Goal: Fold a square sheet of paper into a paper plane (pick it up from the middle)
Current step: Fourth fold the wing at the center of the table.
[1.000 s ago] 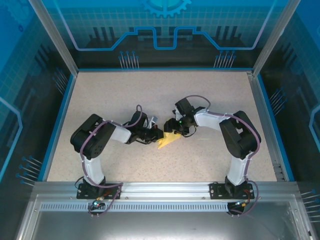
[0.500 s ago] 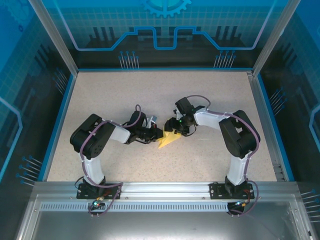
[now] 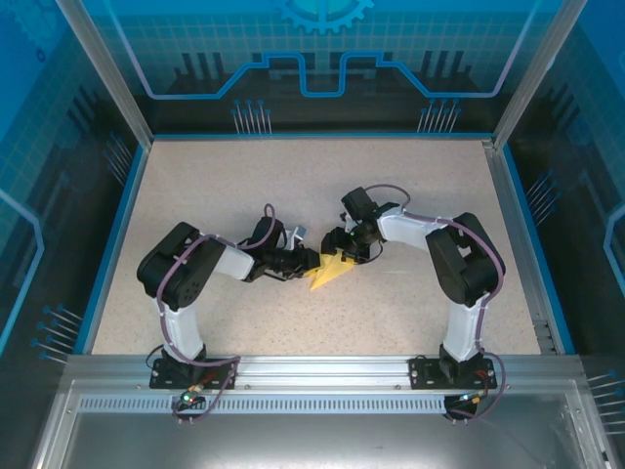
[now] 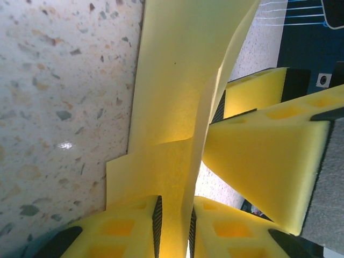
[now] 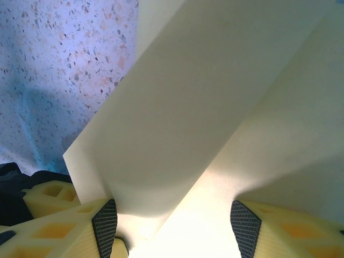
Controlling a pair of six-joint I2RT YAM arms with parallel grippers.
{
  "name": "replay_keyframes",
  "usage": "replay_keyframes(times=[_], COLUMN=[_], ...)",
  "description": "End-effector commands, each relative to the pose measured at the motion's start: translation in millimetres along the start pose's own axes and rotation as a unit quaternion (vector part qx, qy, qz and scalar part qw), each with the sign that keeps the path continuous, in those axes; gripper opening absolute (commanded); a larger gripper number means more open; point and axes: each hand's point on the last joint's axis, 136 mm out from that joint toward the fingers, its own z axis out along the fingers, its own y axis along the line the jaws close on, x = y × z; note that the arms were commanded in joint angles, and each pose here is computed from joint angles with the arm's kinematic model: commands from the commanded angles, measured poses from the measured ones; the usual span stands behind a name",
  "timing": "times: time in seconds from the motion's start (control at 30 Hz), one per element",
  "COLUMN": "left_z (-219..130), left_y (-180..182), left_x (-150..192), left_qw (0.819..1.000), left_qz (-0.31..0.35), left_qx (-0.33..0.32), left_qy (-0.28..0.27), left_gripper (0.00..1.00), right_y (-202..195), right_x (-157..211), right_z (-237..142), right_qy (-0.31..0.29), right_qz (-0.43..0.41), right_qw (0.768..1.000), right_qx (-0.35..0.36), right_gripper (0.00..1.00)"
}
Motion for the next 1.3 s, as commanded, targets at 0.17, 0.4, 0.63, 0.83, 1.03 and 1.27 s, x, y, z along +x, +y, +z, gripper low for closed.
replay_keyframes(times=[0.17, 0.4, 0.63, 0.83, 1.03, 1.27], left_z=[-1.3, -0.8, -14.1, -26.1, -43.4, -27.8], left_y=[-8.2, -8.3, -15.3, -15.6, -6.6, -31.0], left_x=[2.5, 4.5, 10.0, 15.5, 10.8, 21.3], left_qw=[0.999, 0.999, 0.999, 0.999, 0.997, 0.997], left_qz=[0.037, 0.030, 0.041, 0.039, 0.042, 0.068], left_qx=[0.030, 0.037, 0.025, 0.019, -0.031, 0.002], left_qy=[0.006, 0.012, 0.007, -0.003, -0.049, -0.035], left_gripper=[0.12, 0.12, 0.29, 0.36, 0.33, 0.31], right_y=[-28.8, -43.5, -49.1, -55.1, -59.0, -59.7], right_x=[13.1, 15.3, 16.8, 17.9, 17.7, 18.8], right_z=[15.4, 17.8, 18.2, 20.1, 18.3, 19.6], right_qy=[0.035, 0.035, 0.037, 0.038, 0.031, 0.027], right_qz=[0.041, 0.048, 0.049, 0.053, 0.058, 0.064], right_qw=[0.998, 0.995, 0.994, 0.991, 0.988, 0.986], right_qx=[0.041, 0.075, 0.094, 0.113, 0.141, 0.152], right_gripper=[0.63, 0.63, 0.63, 0.62, 0.61, 0.61])
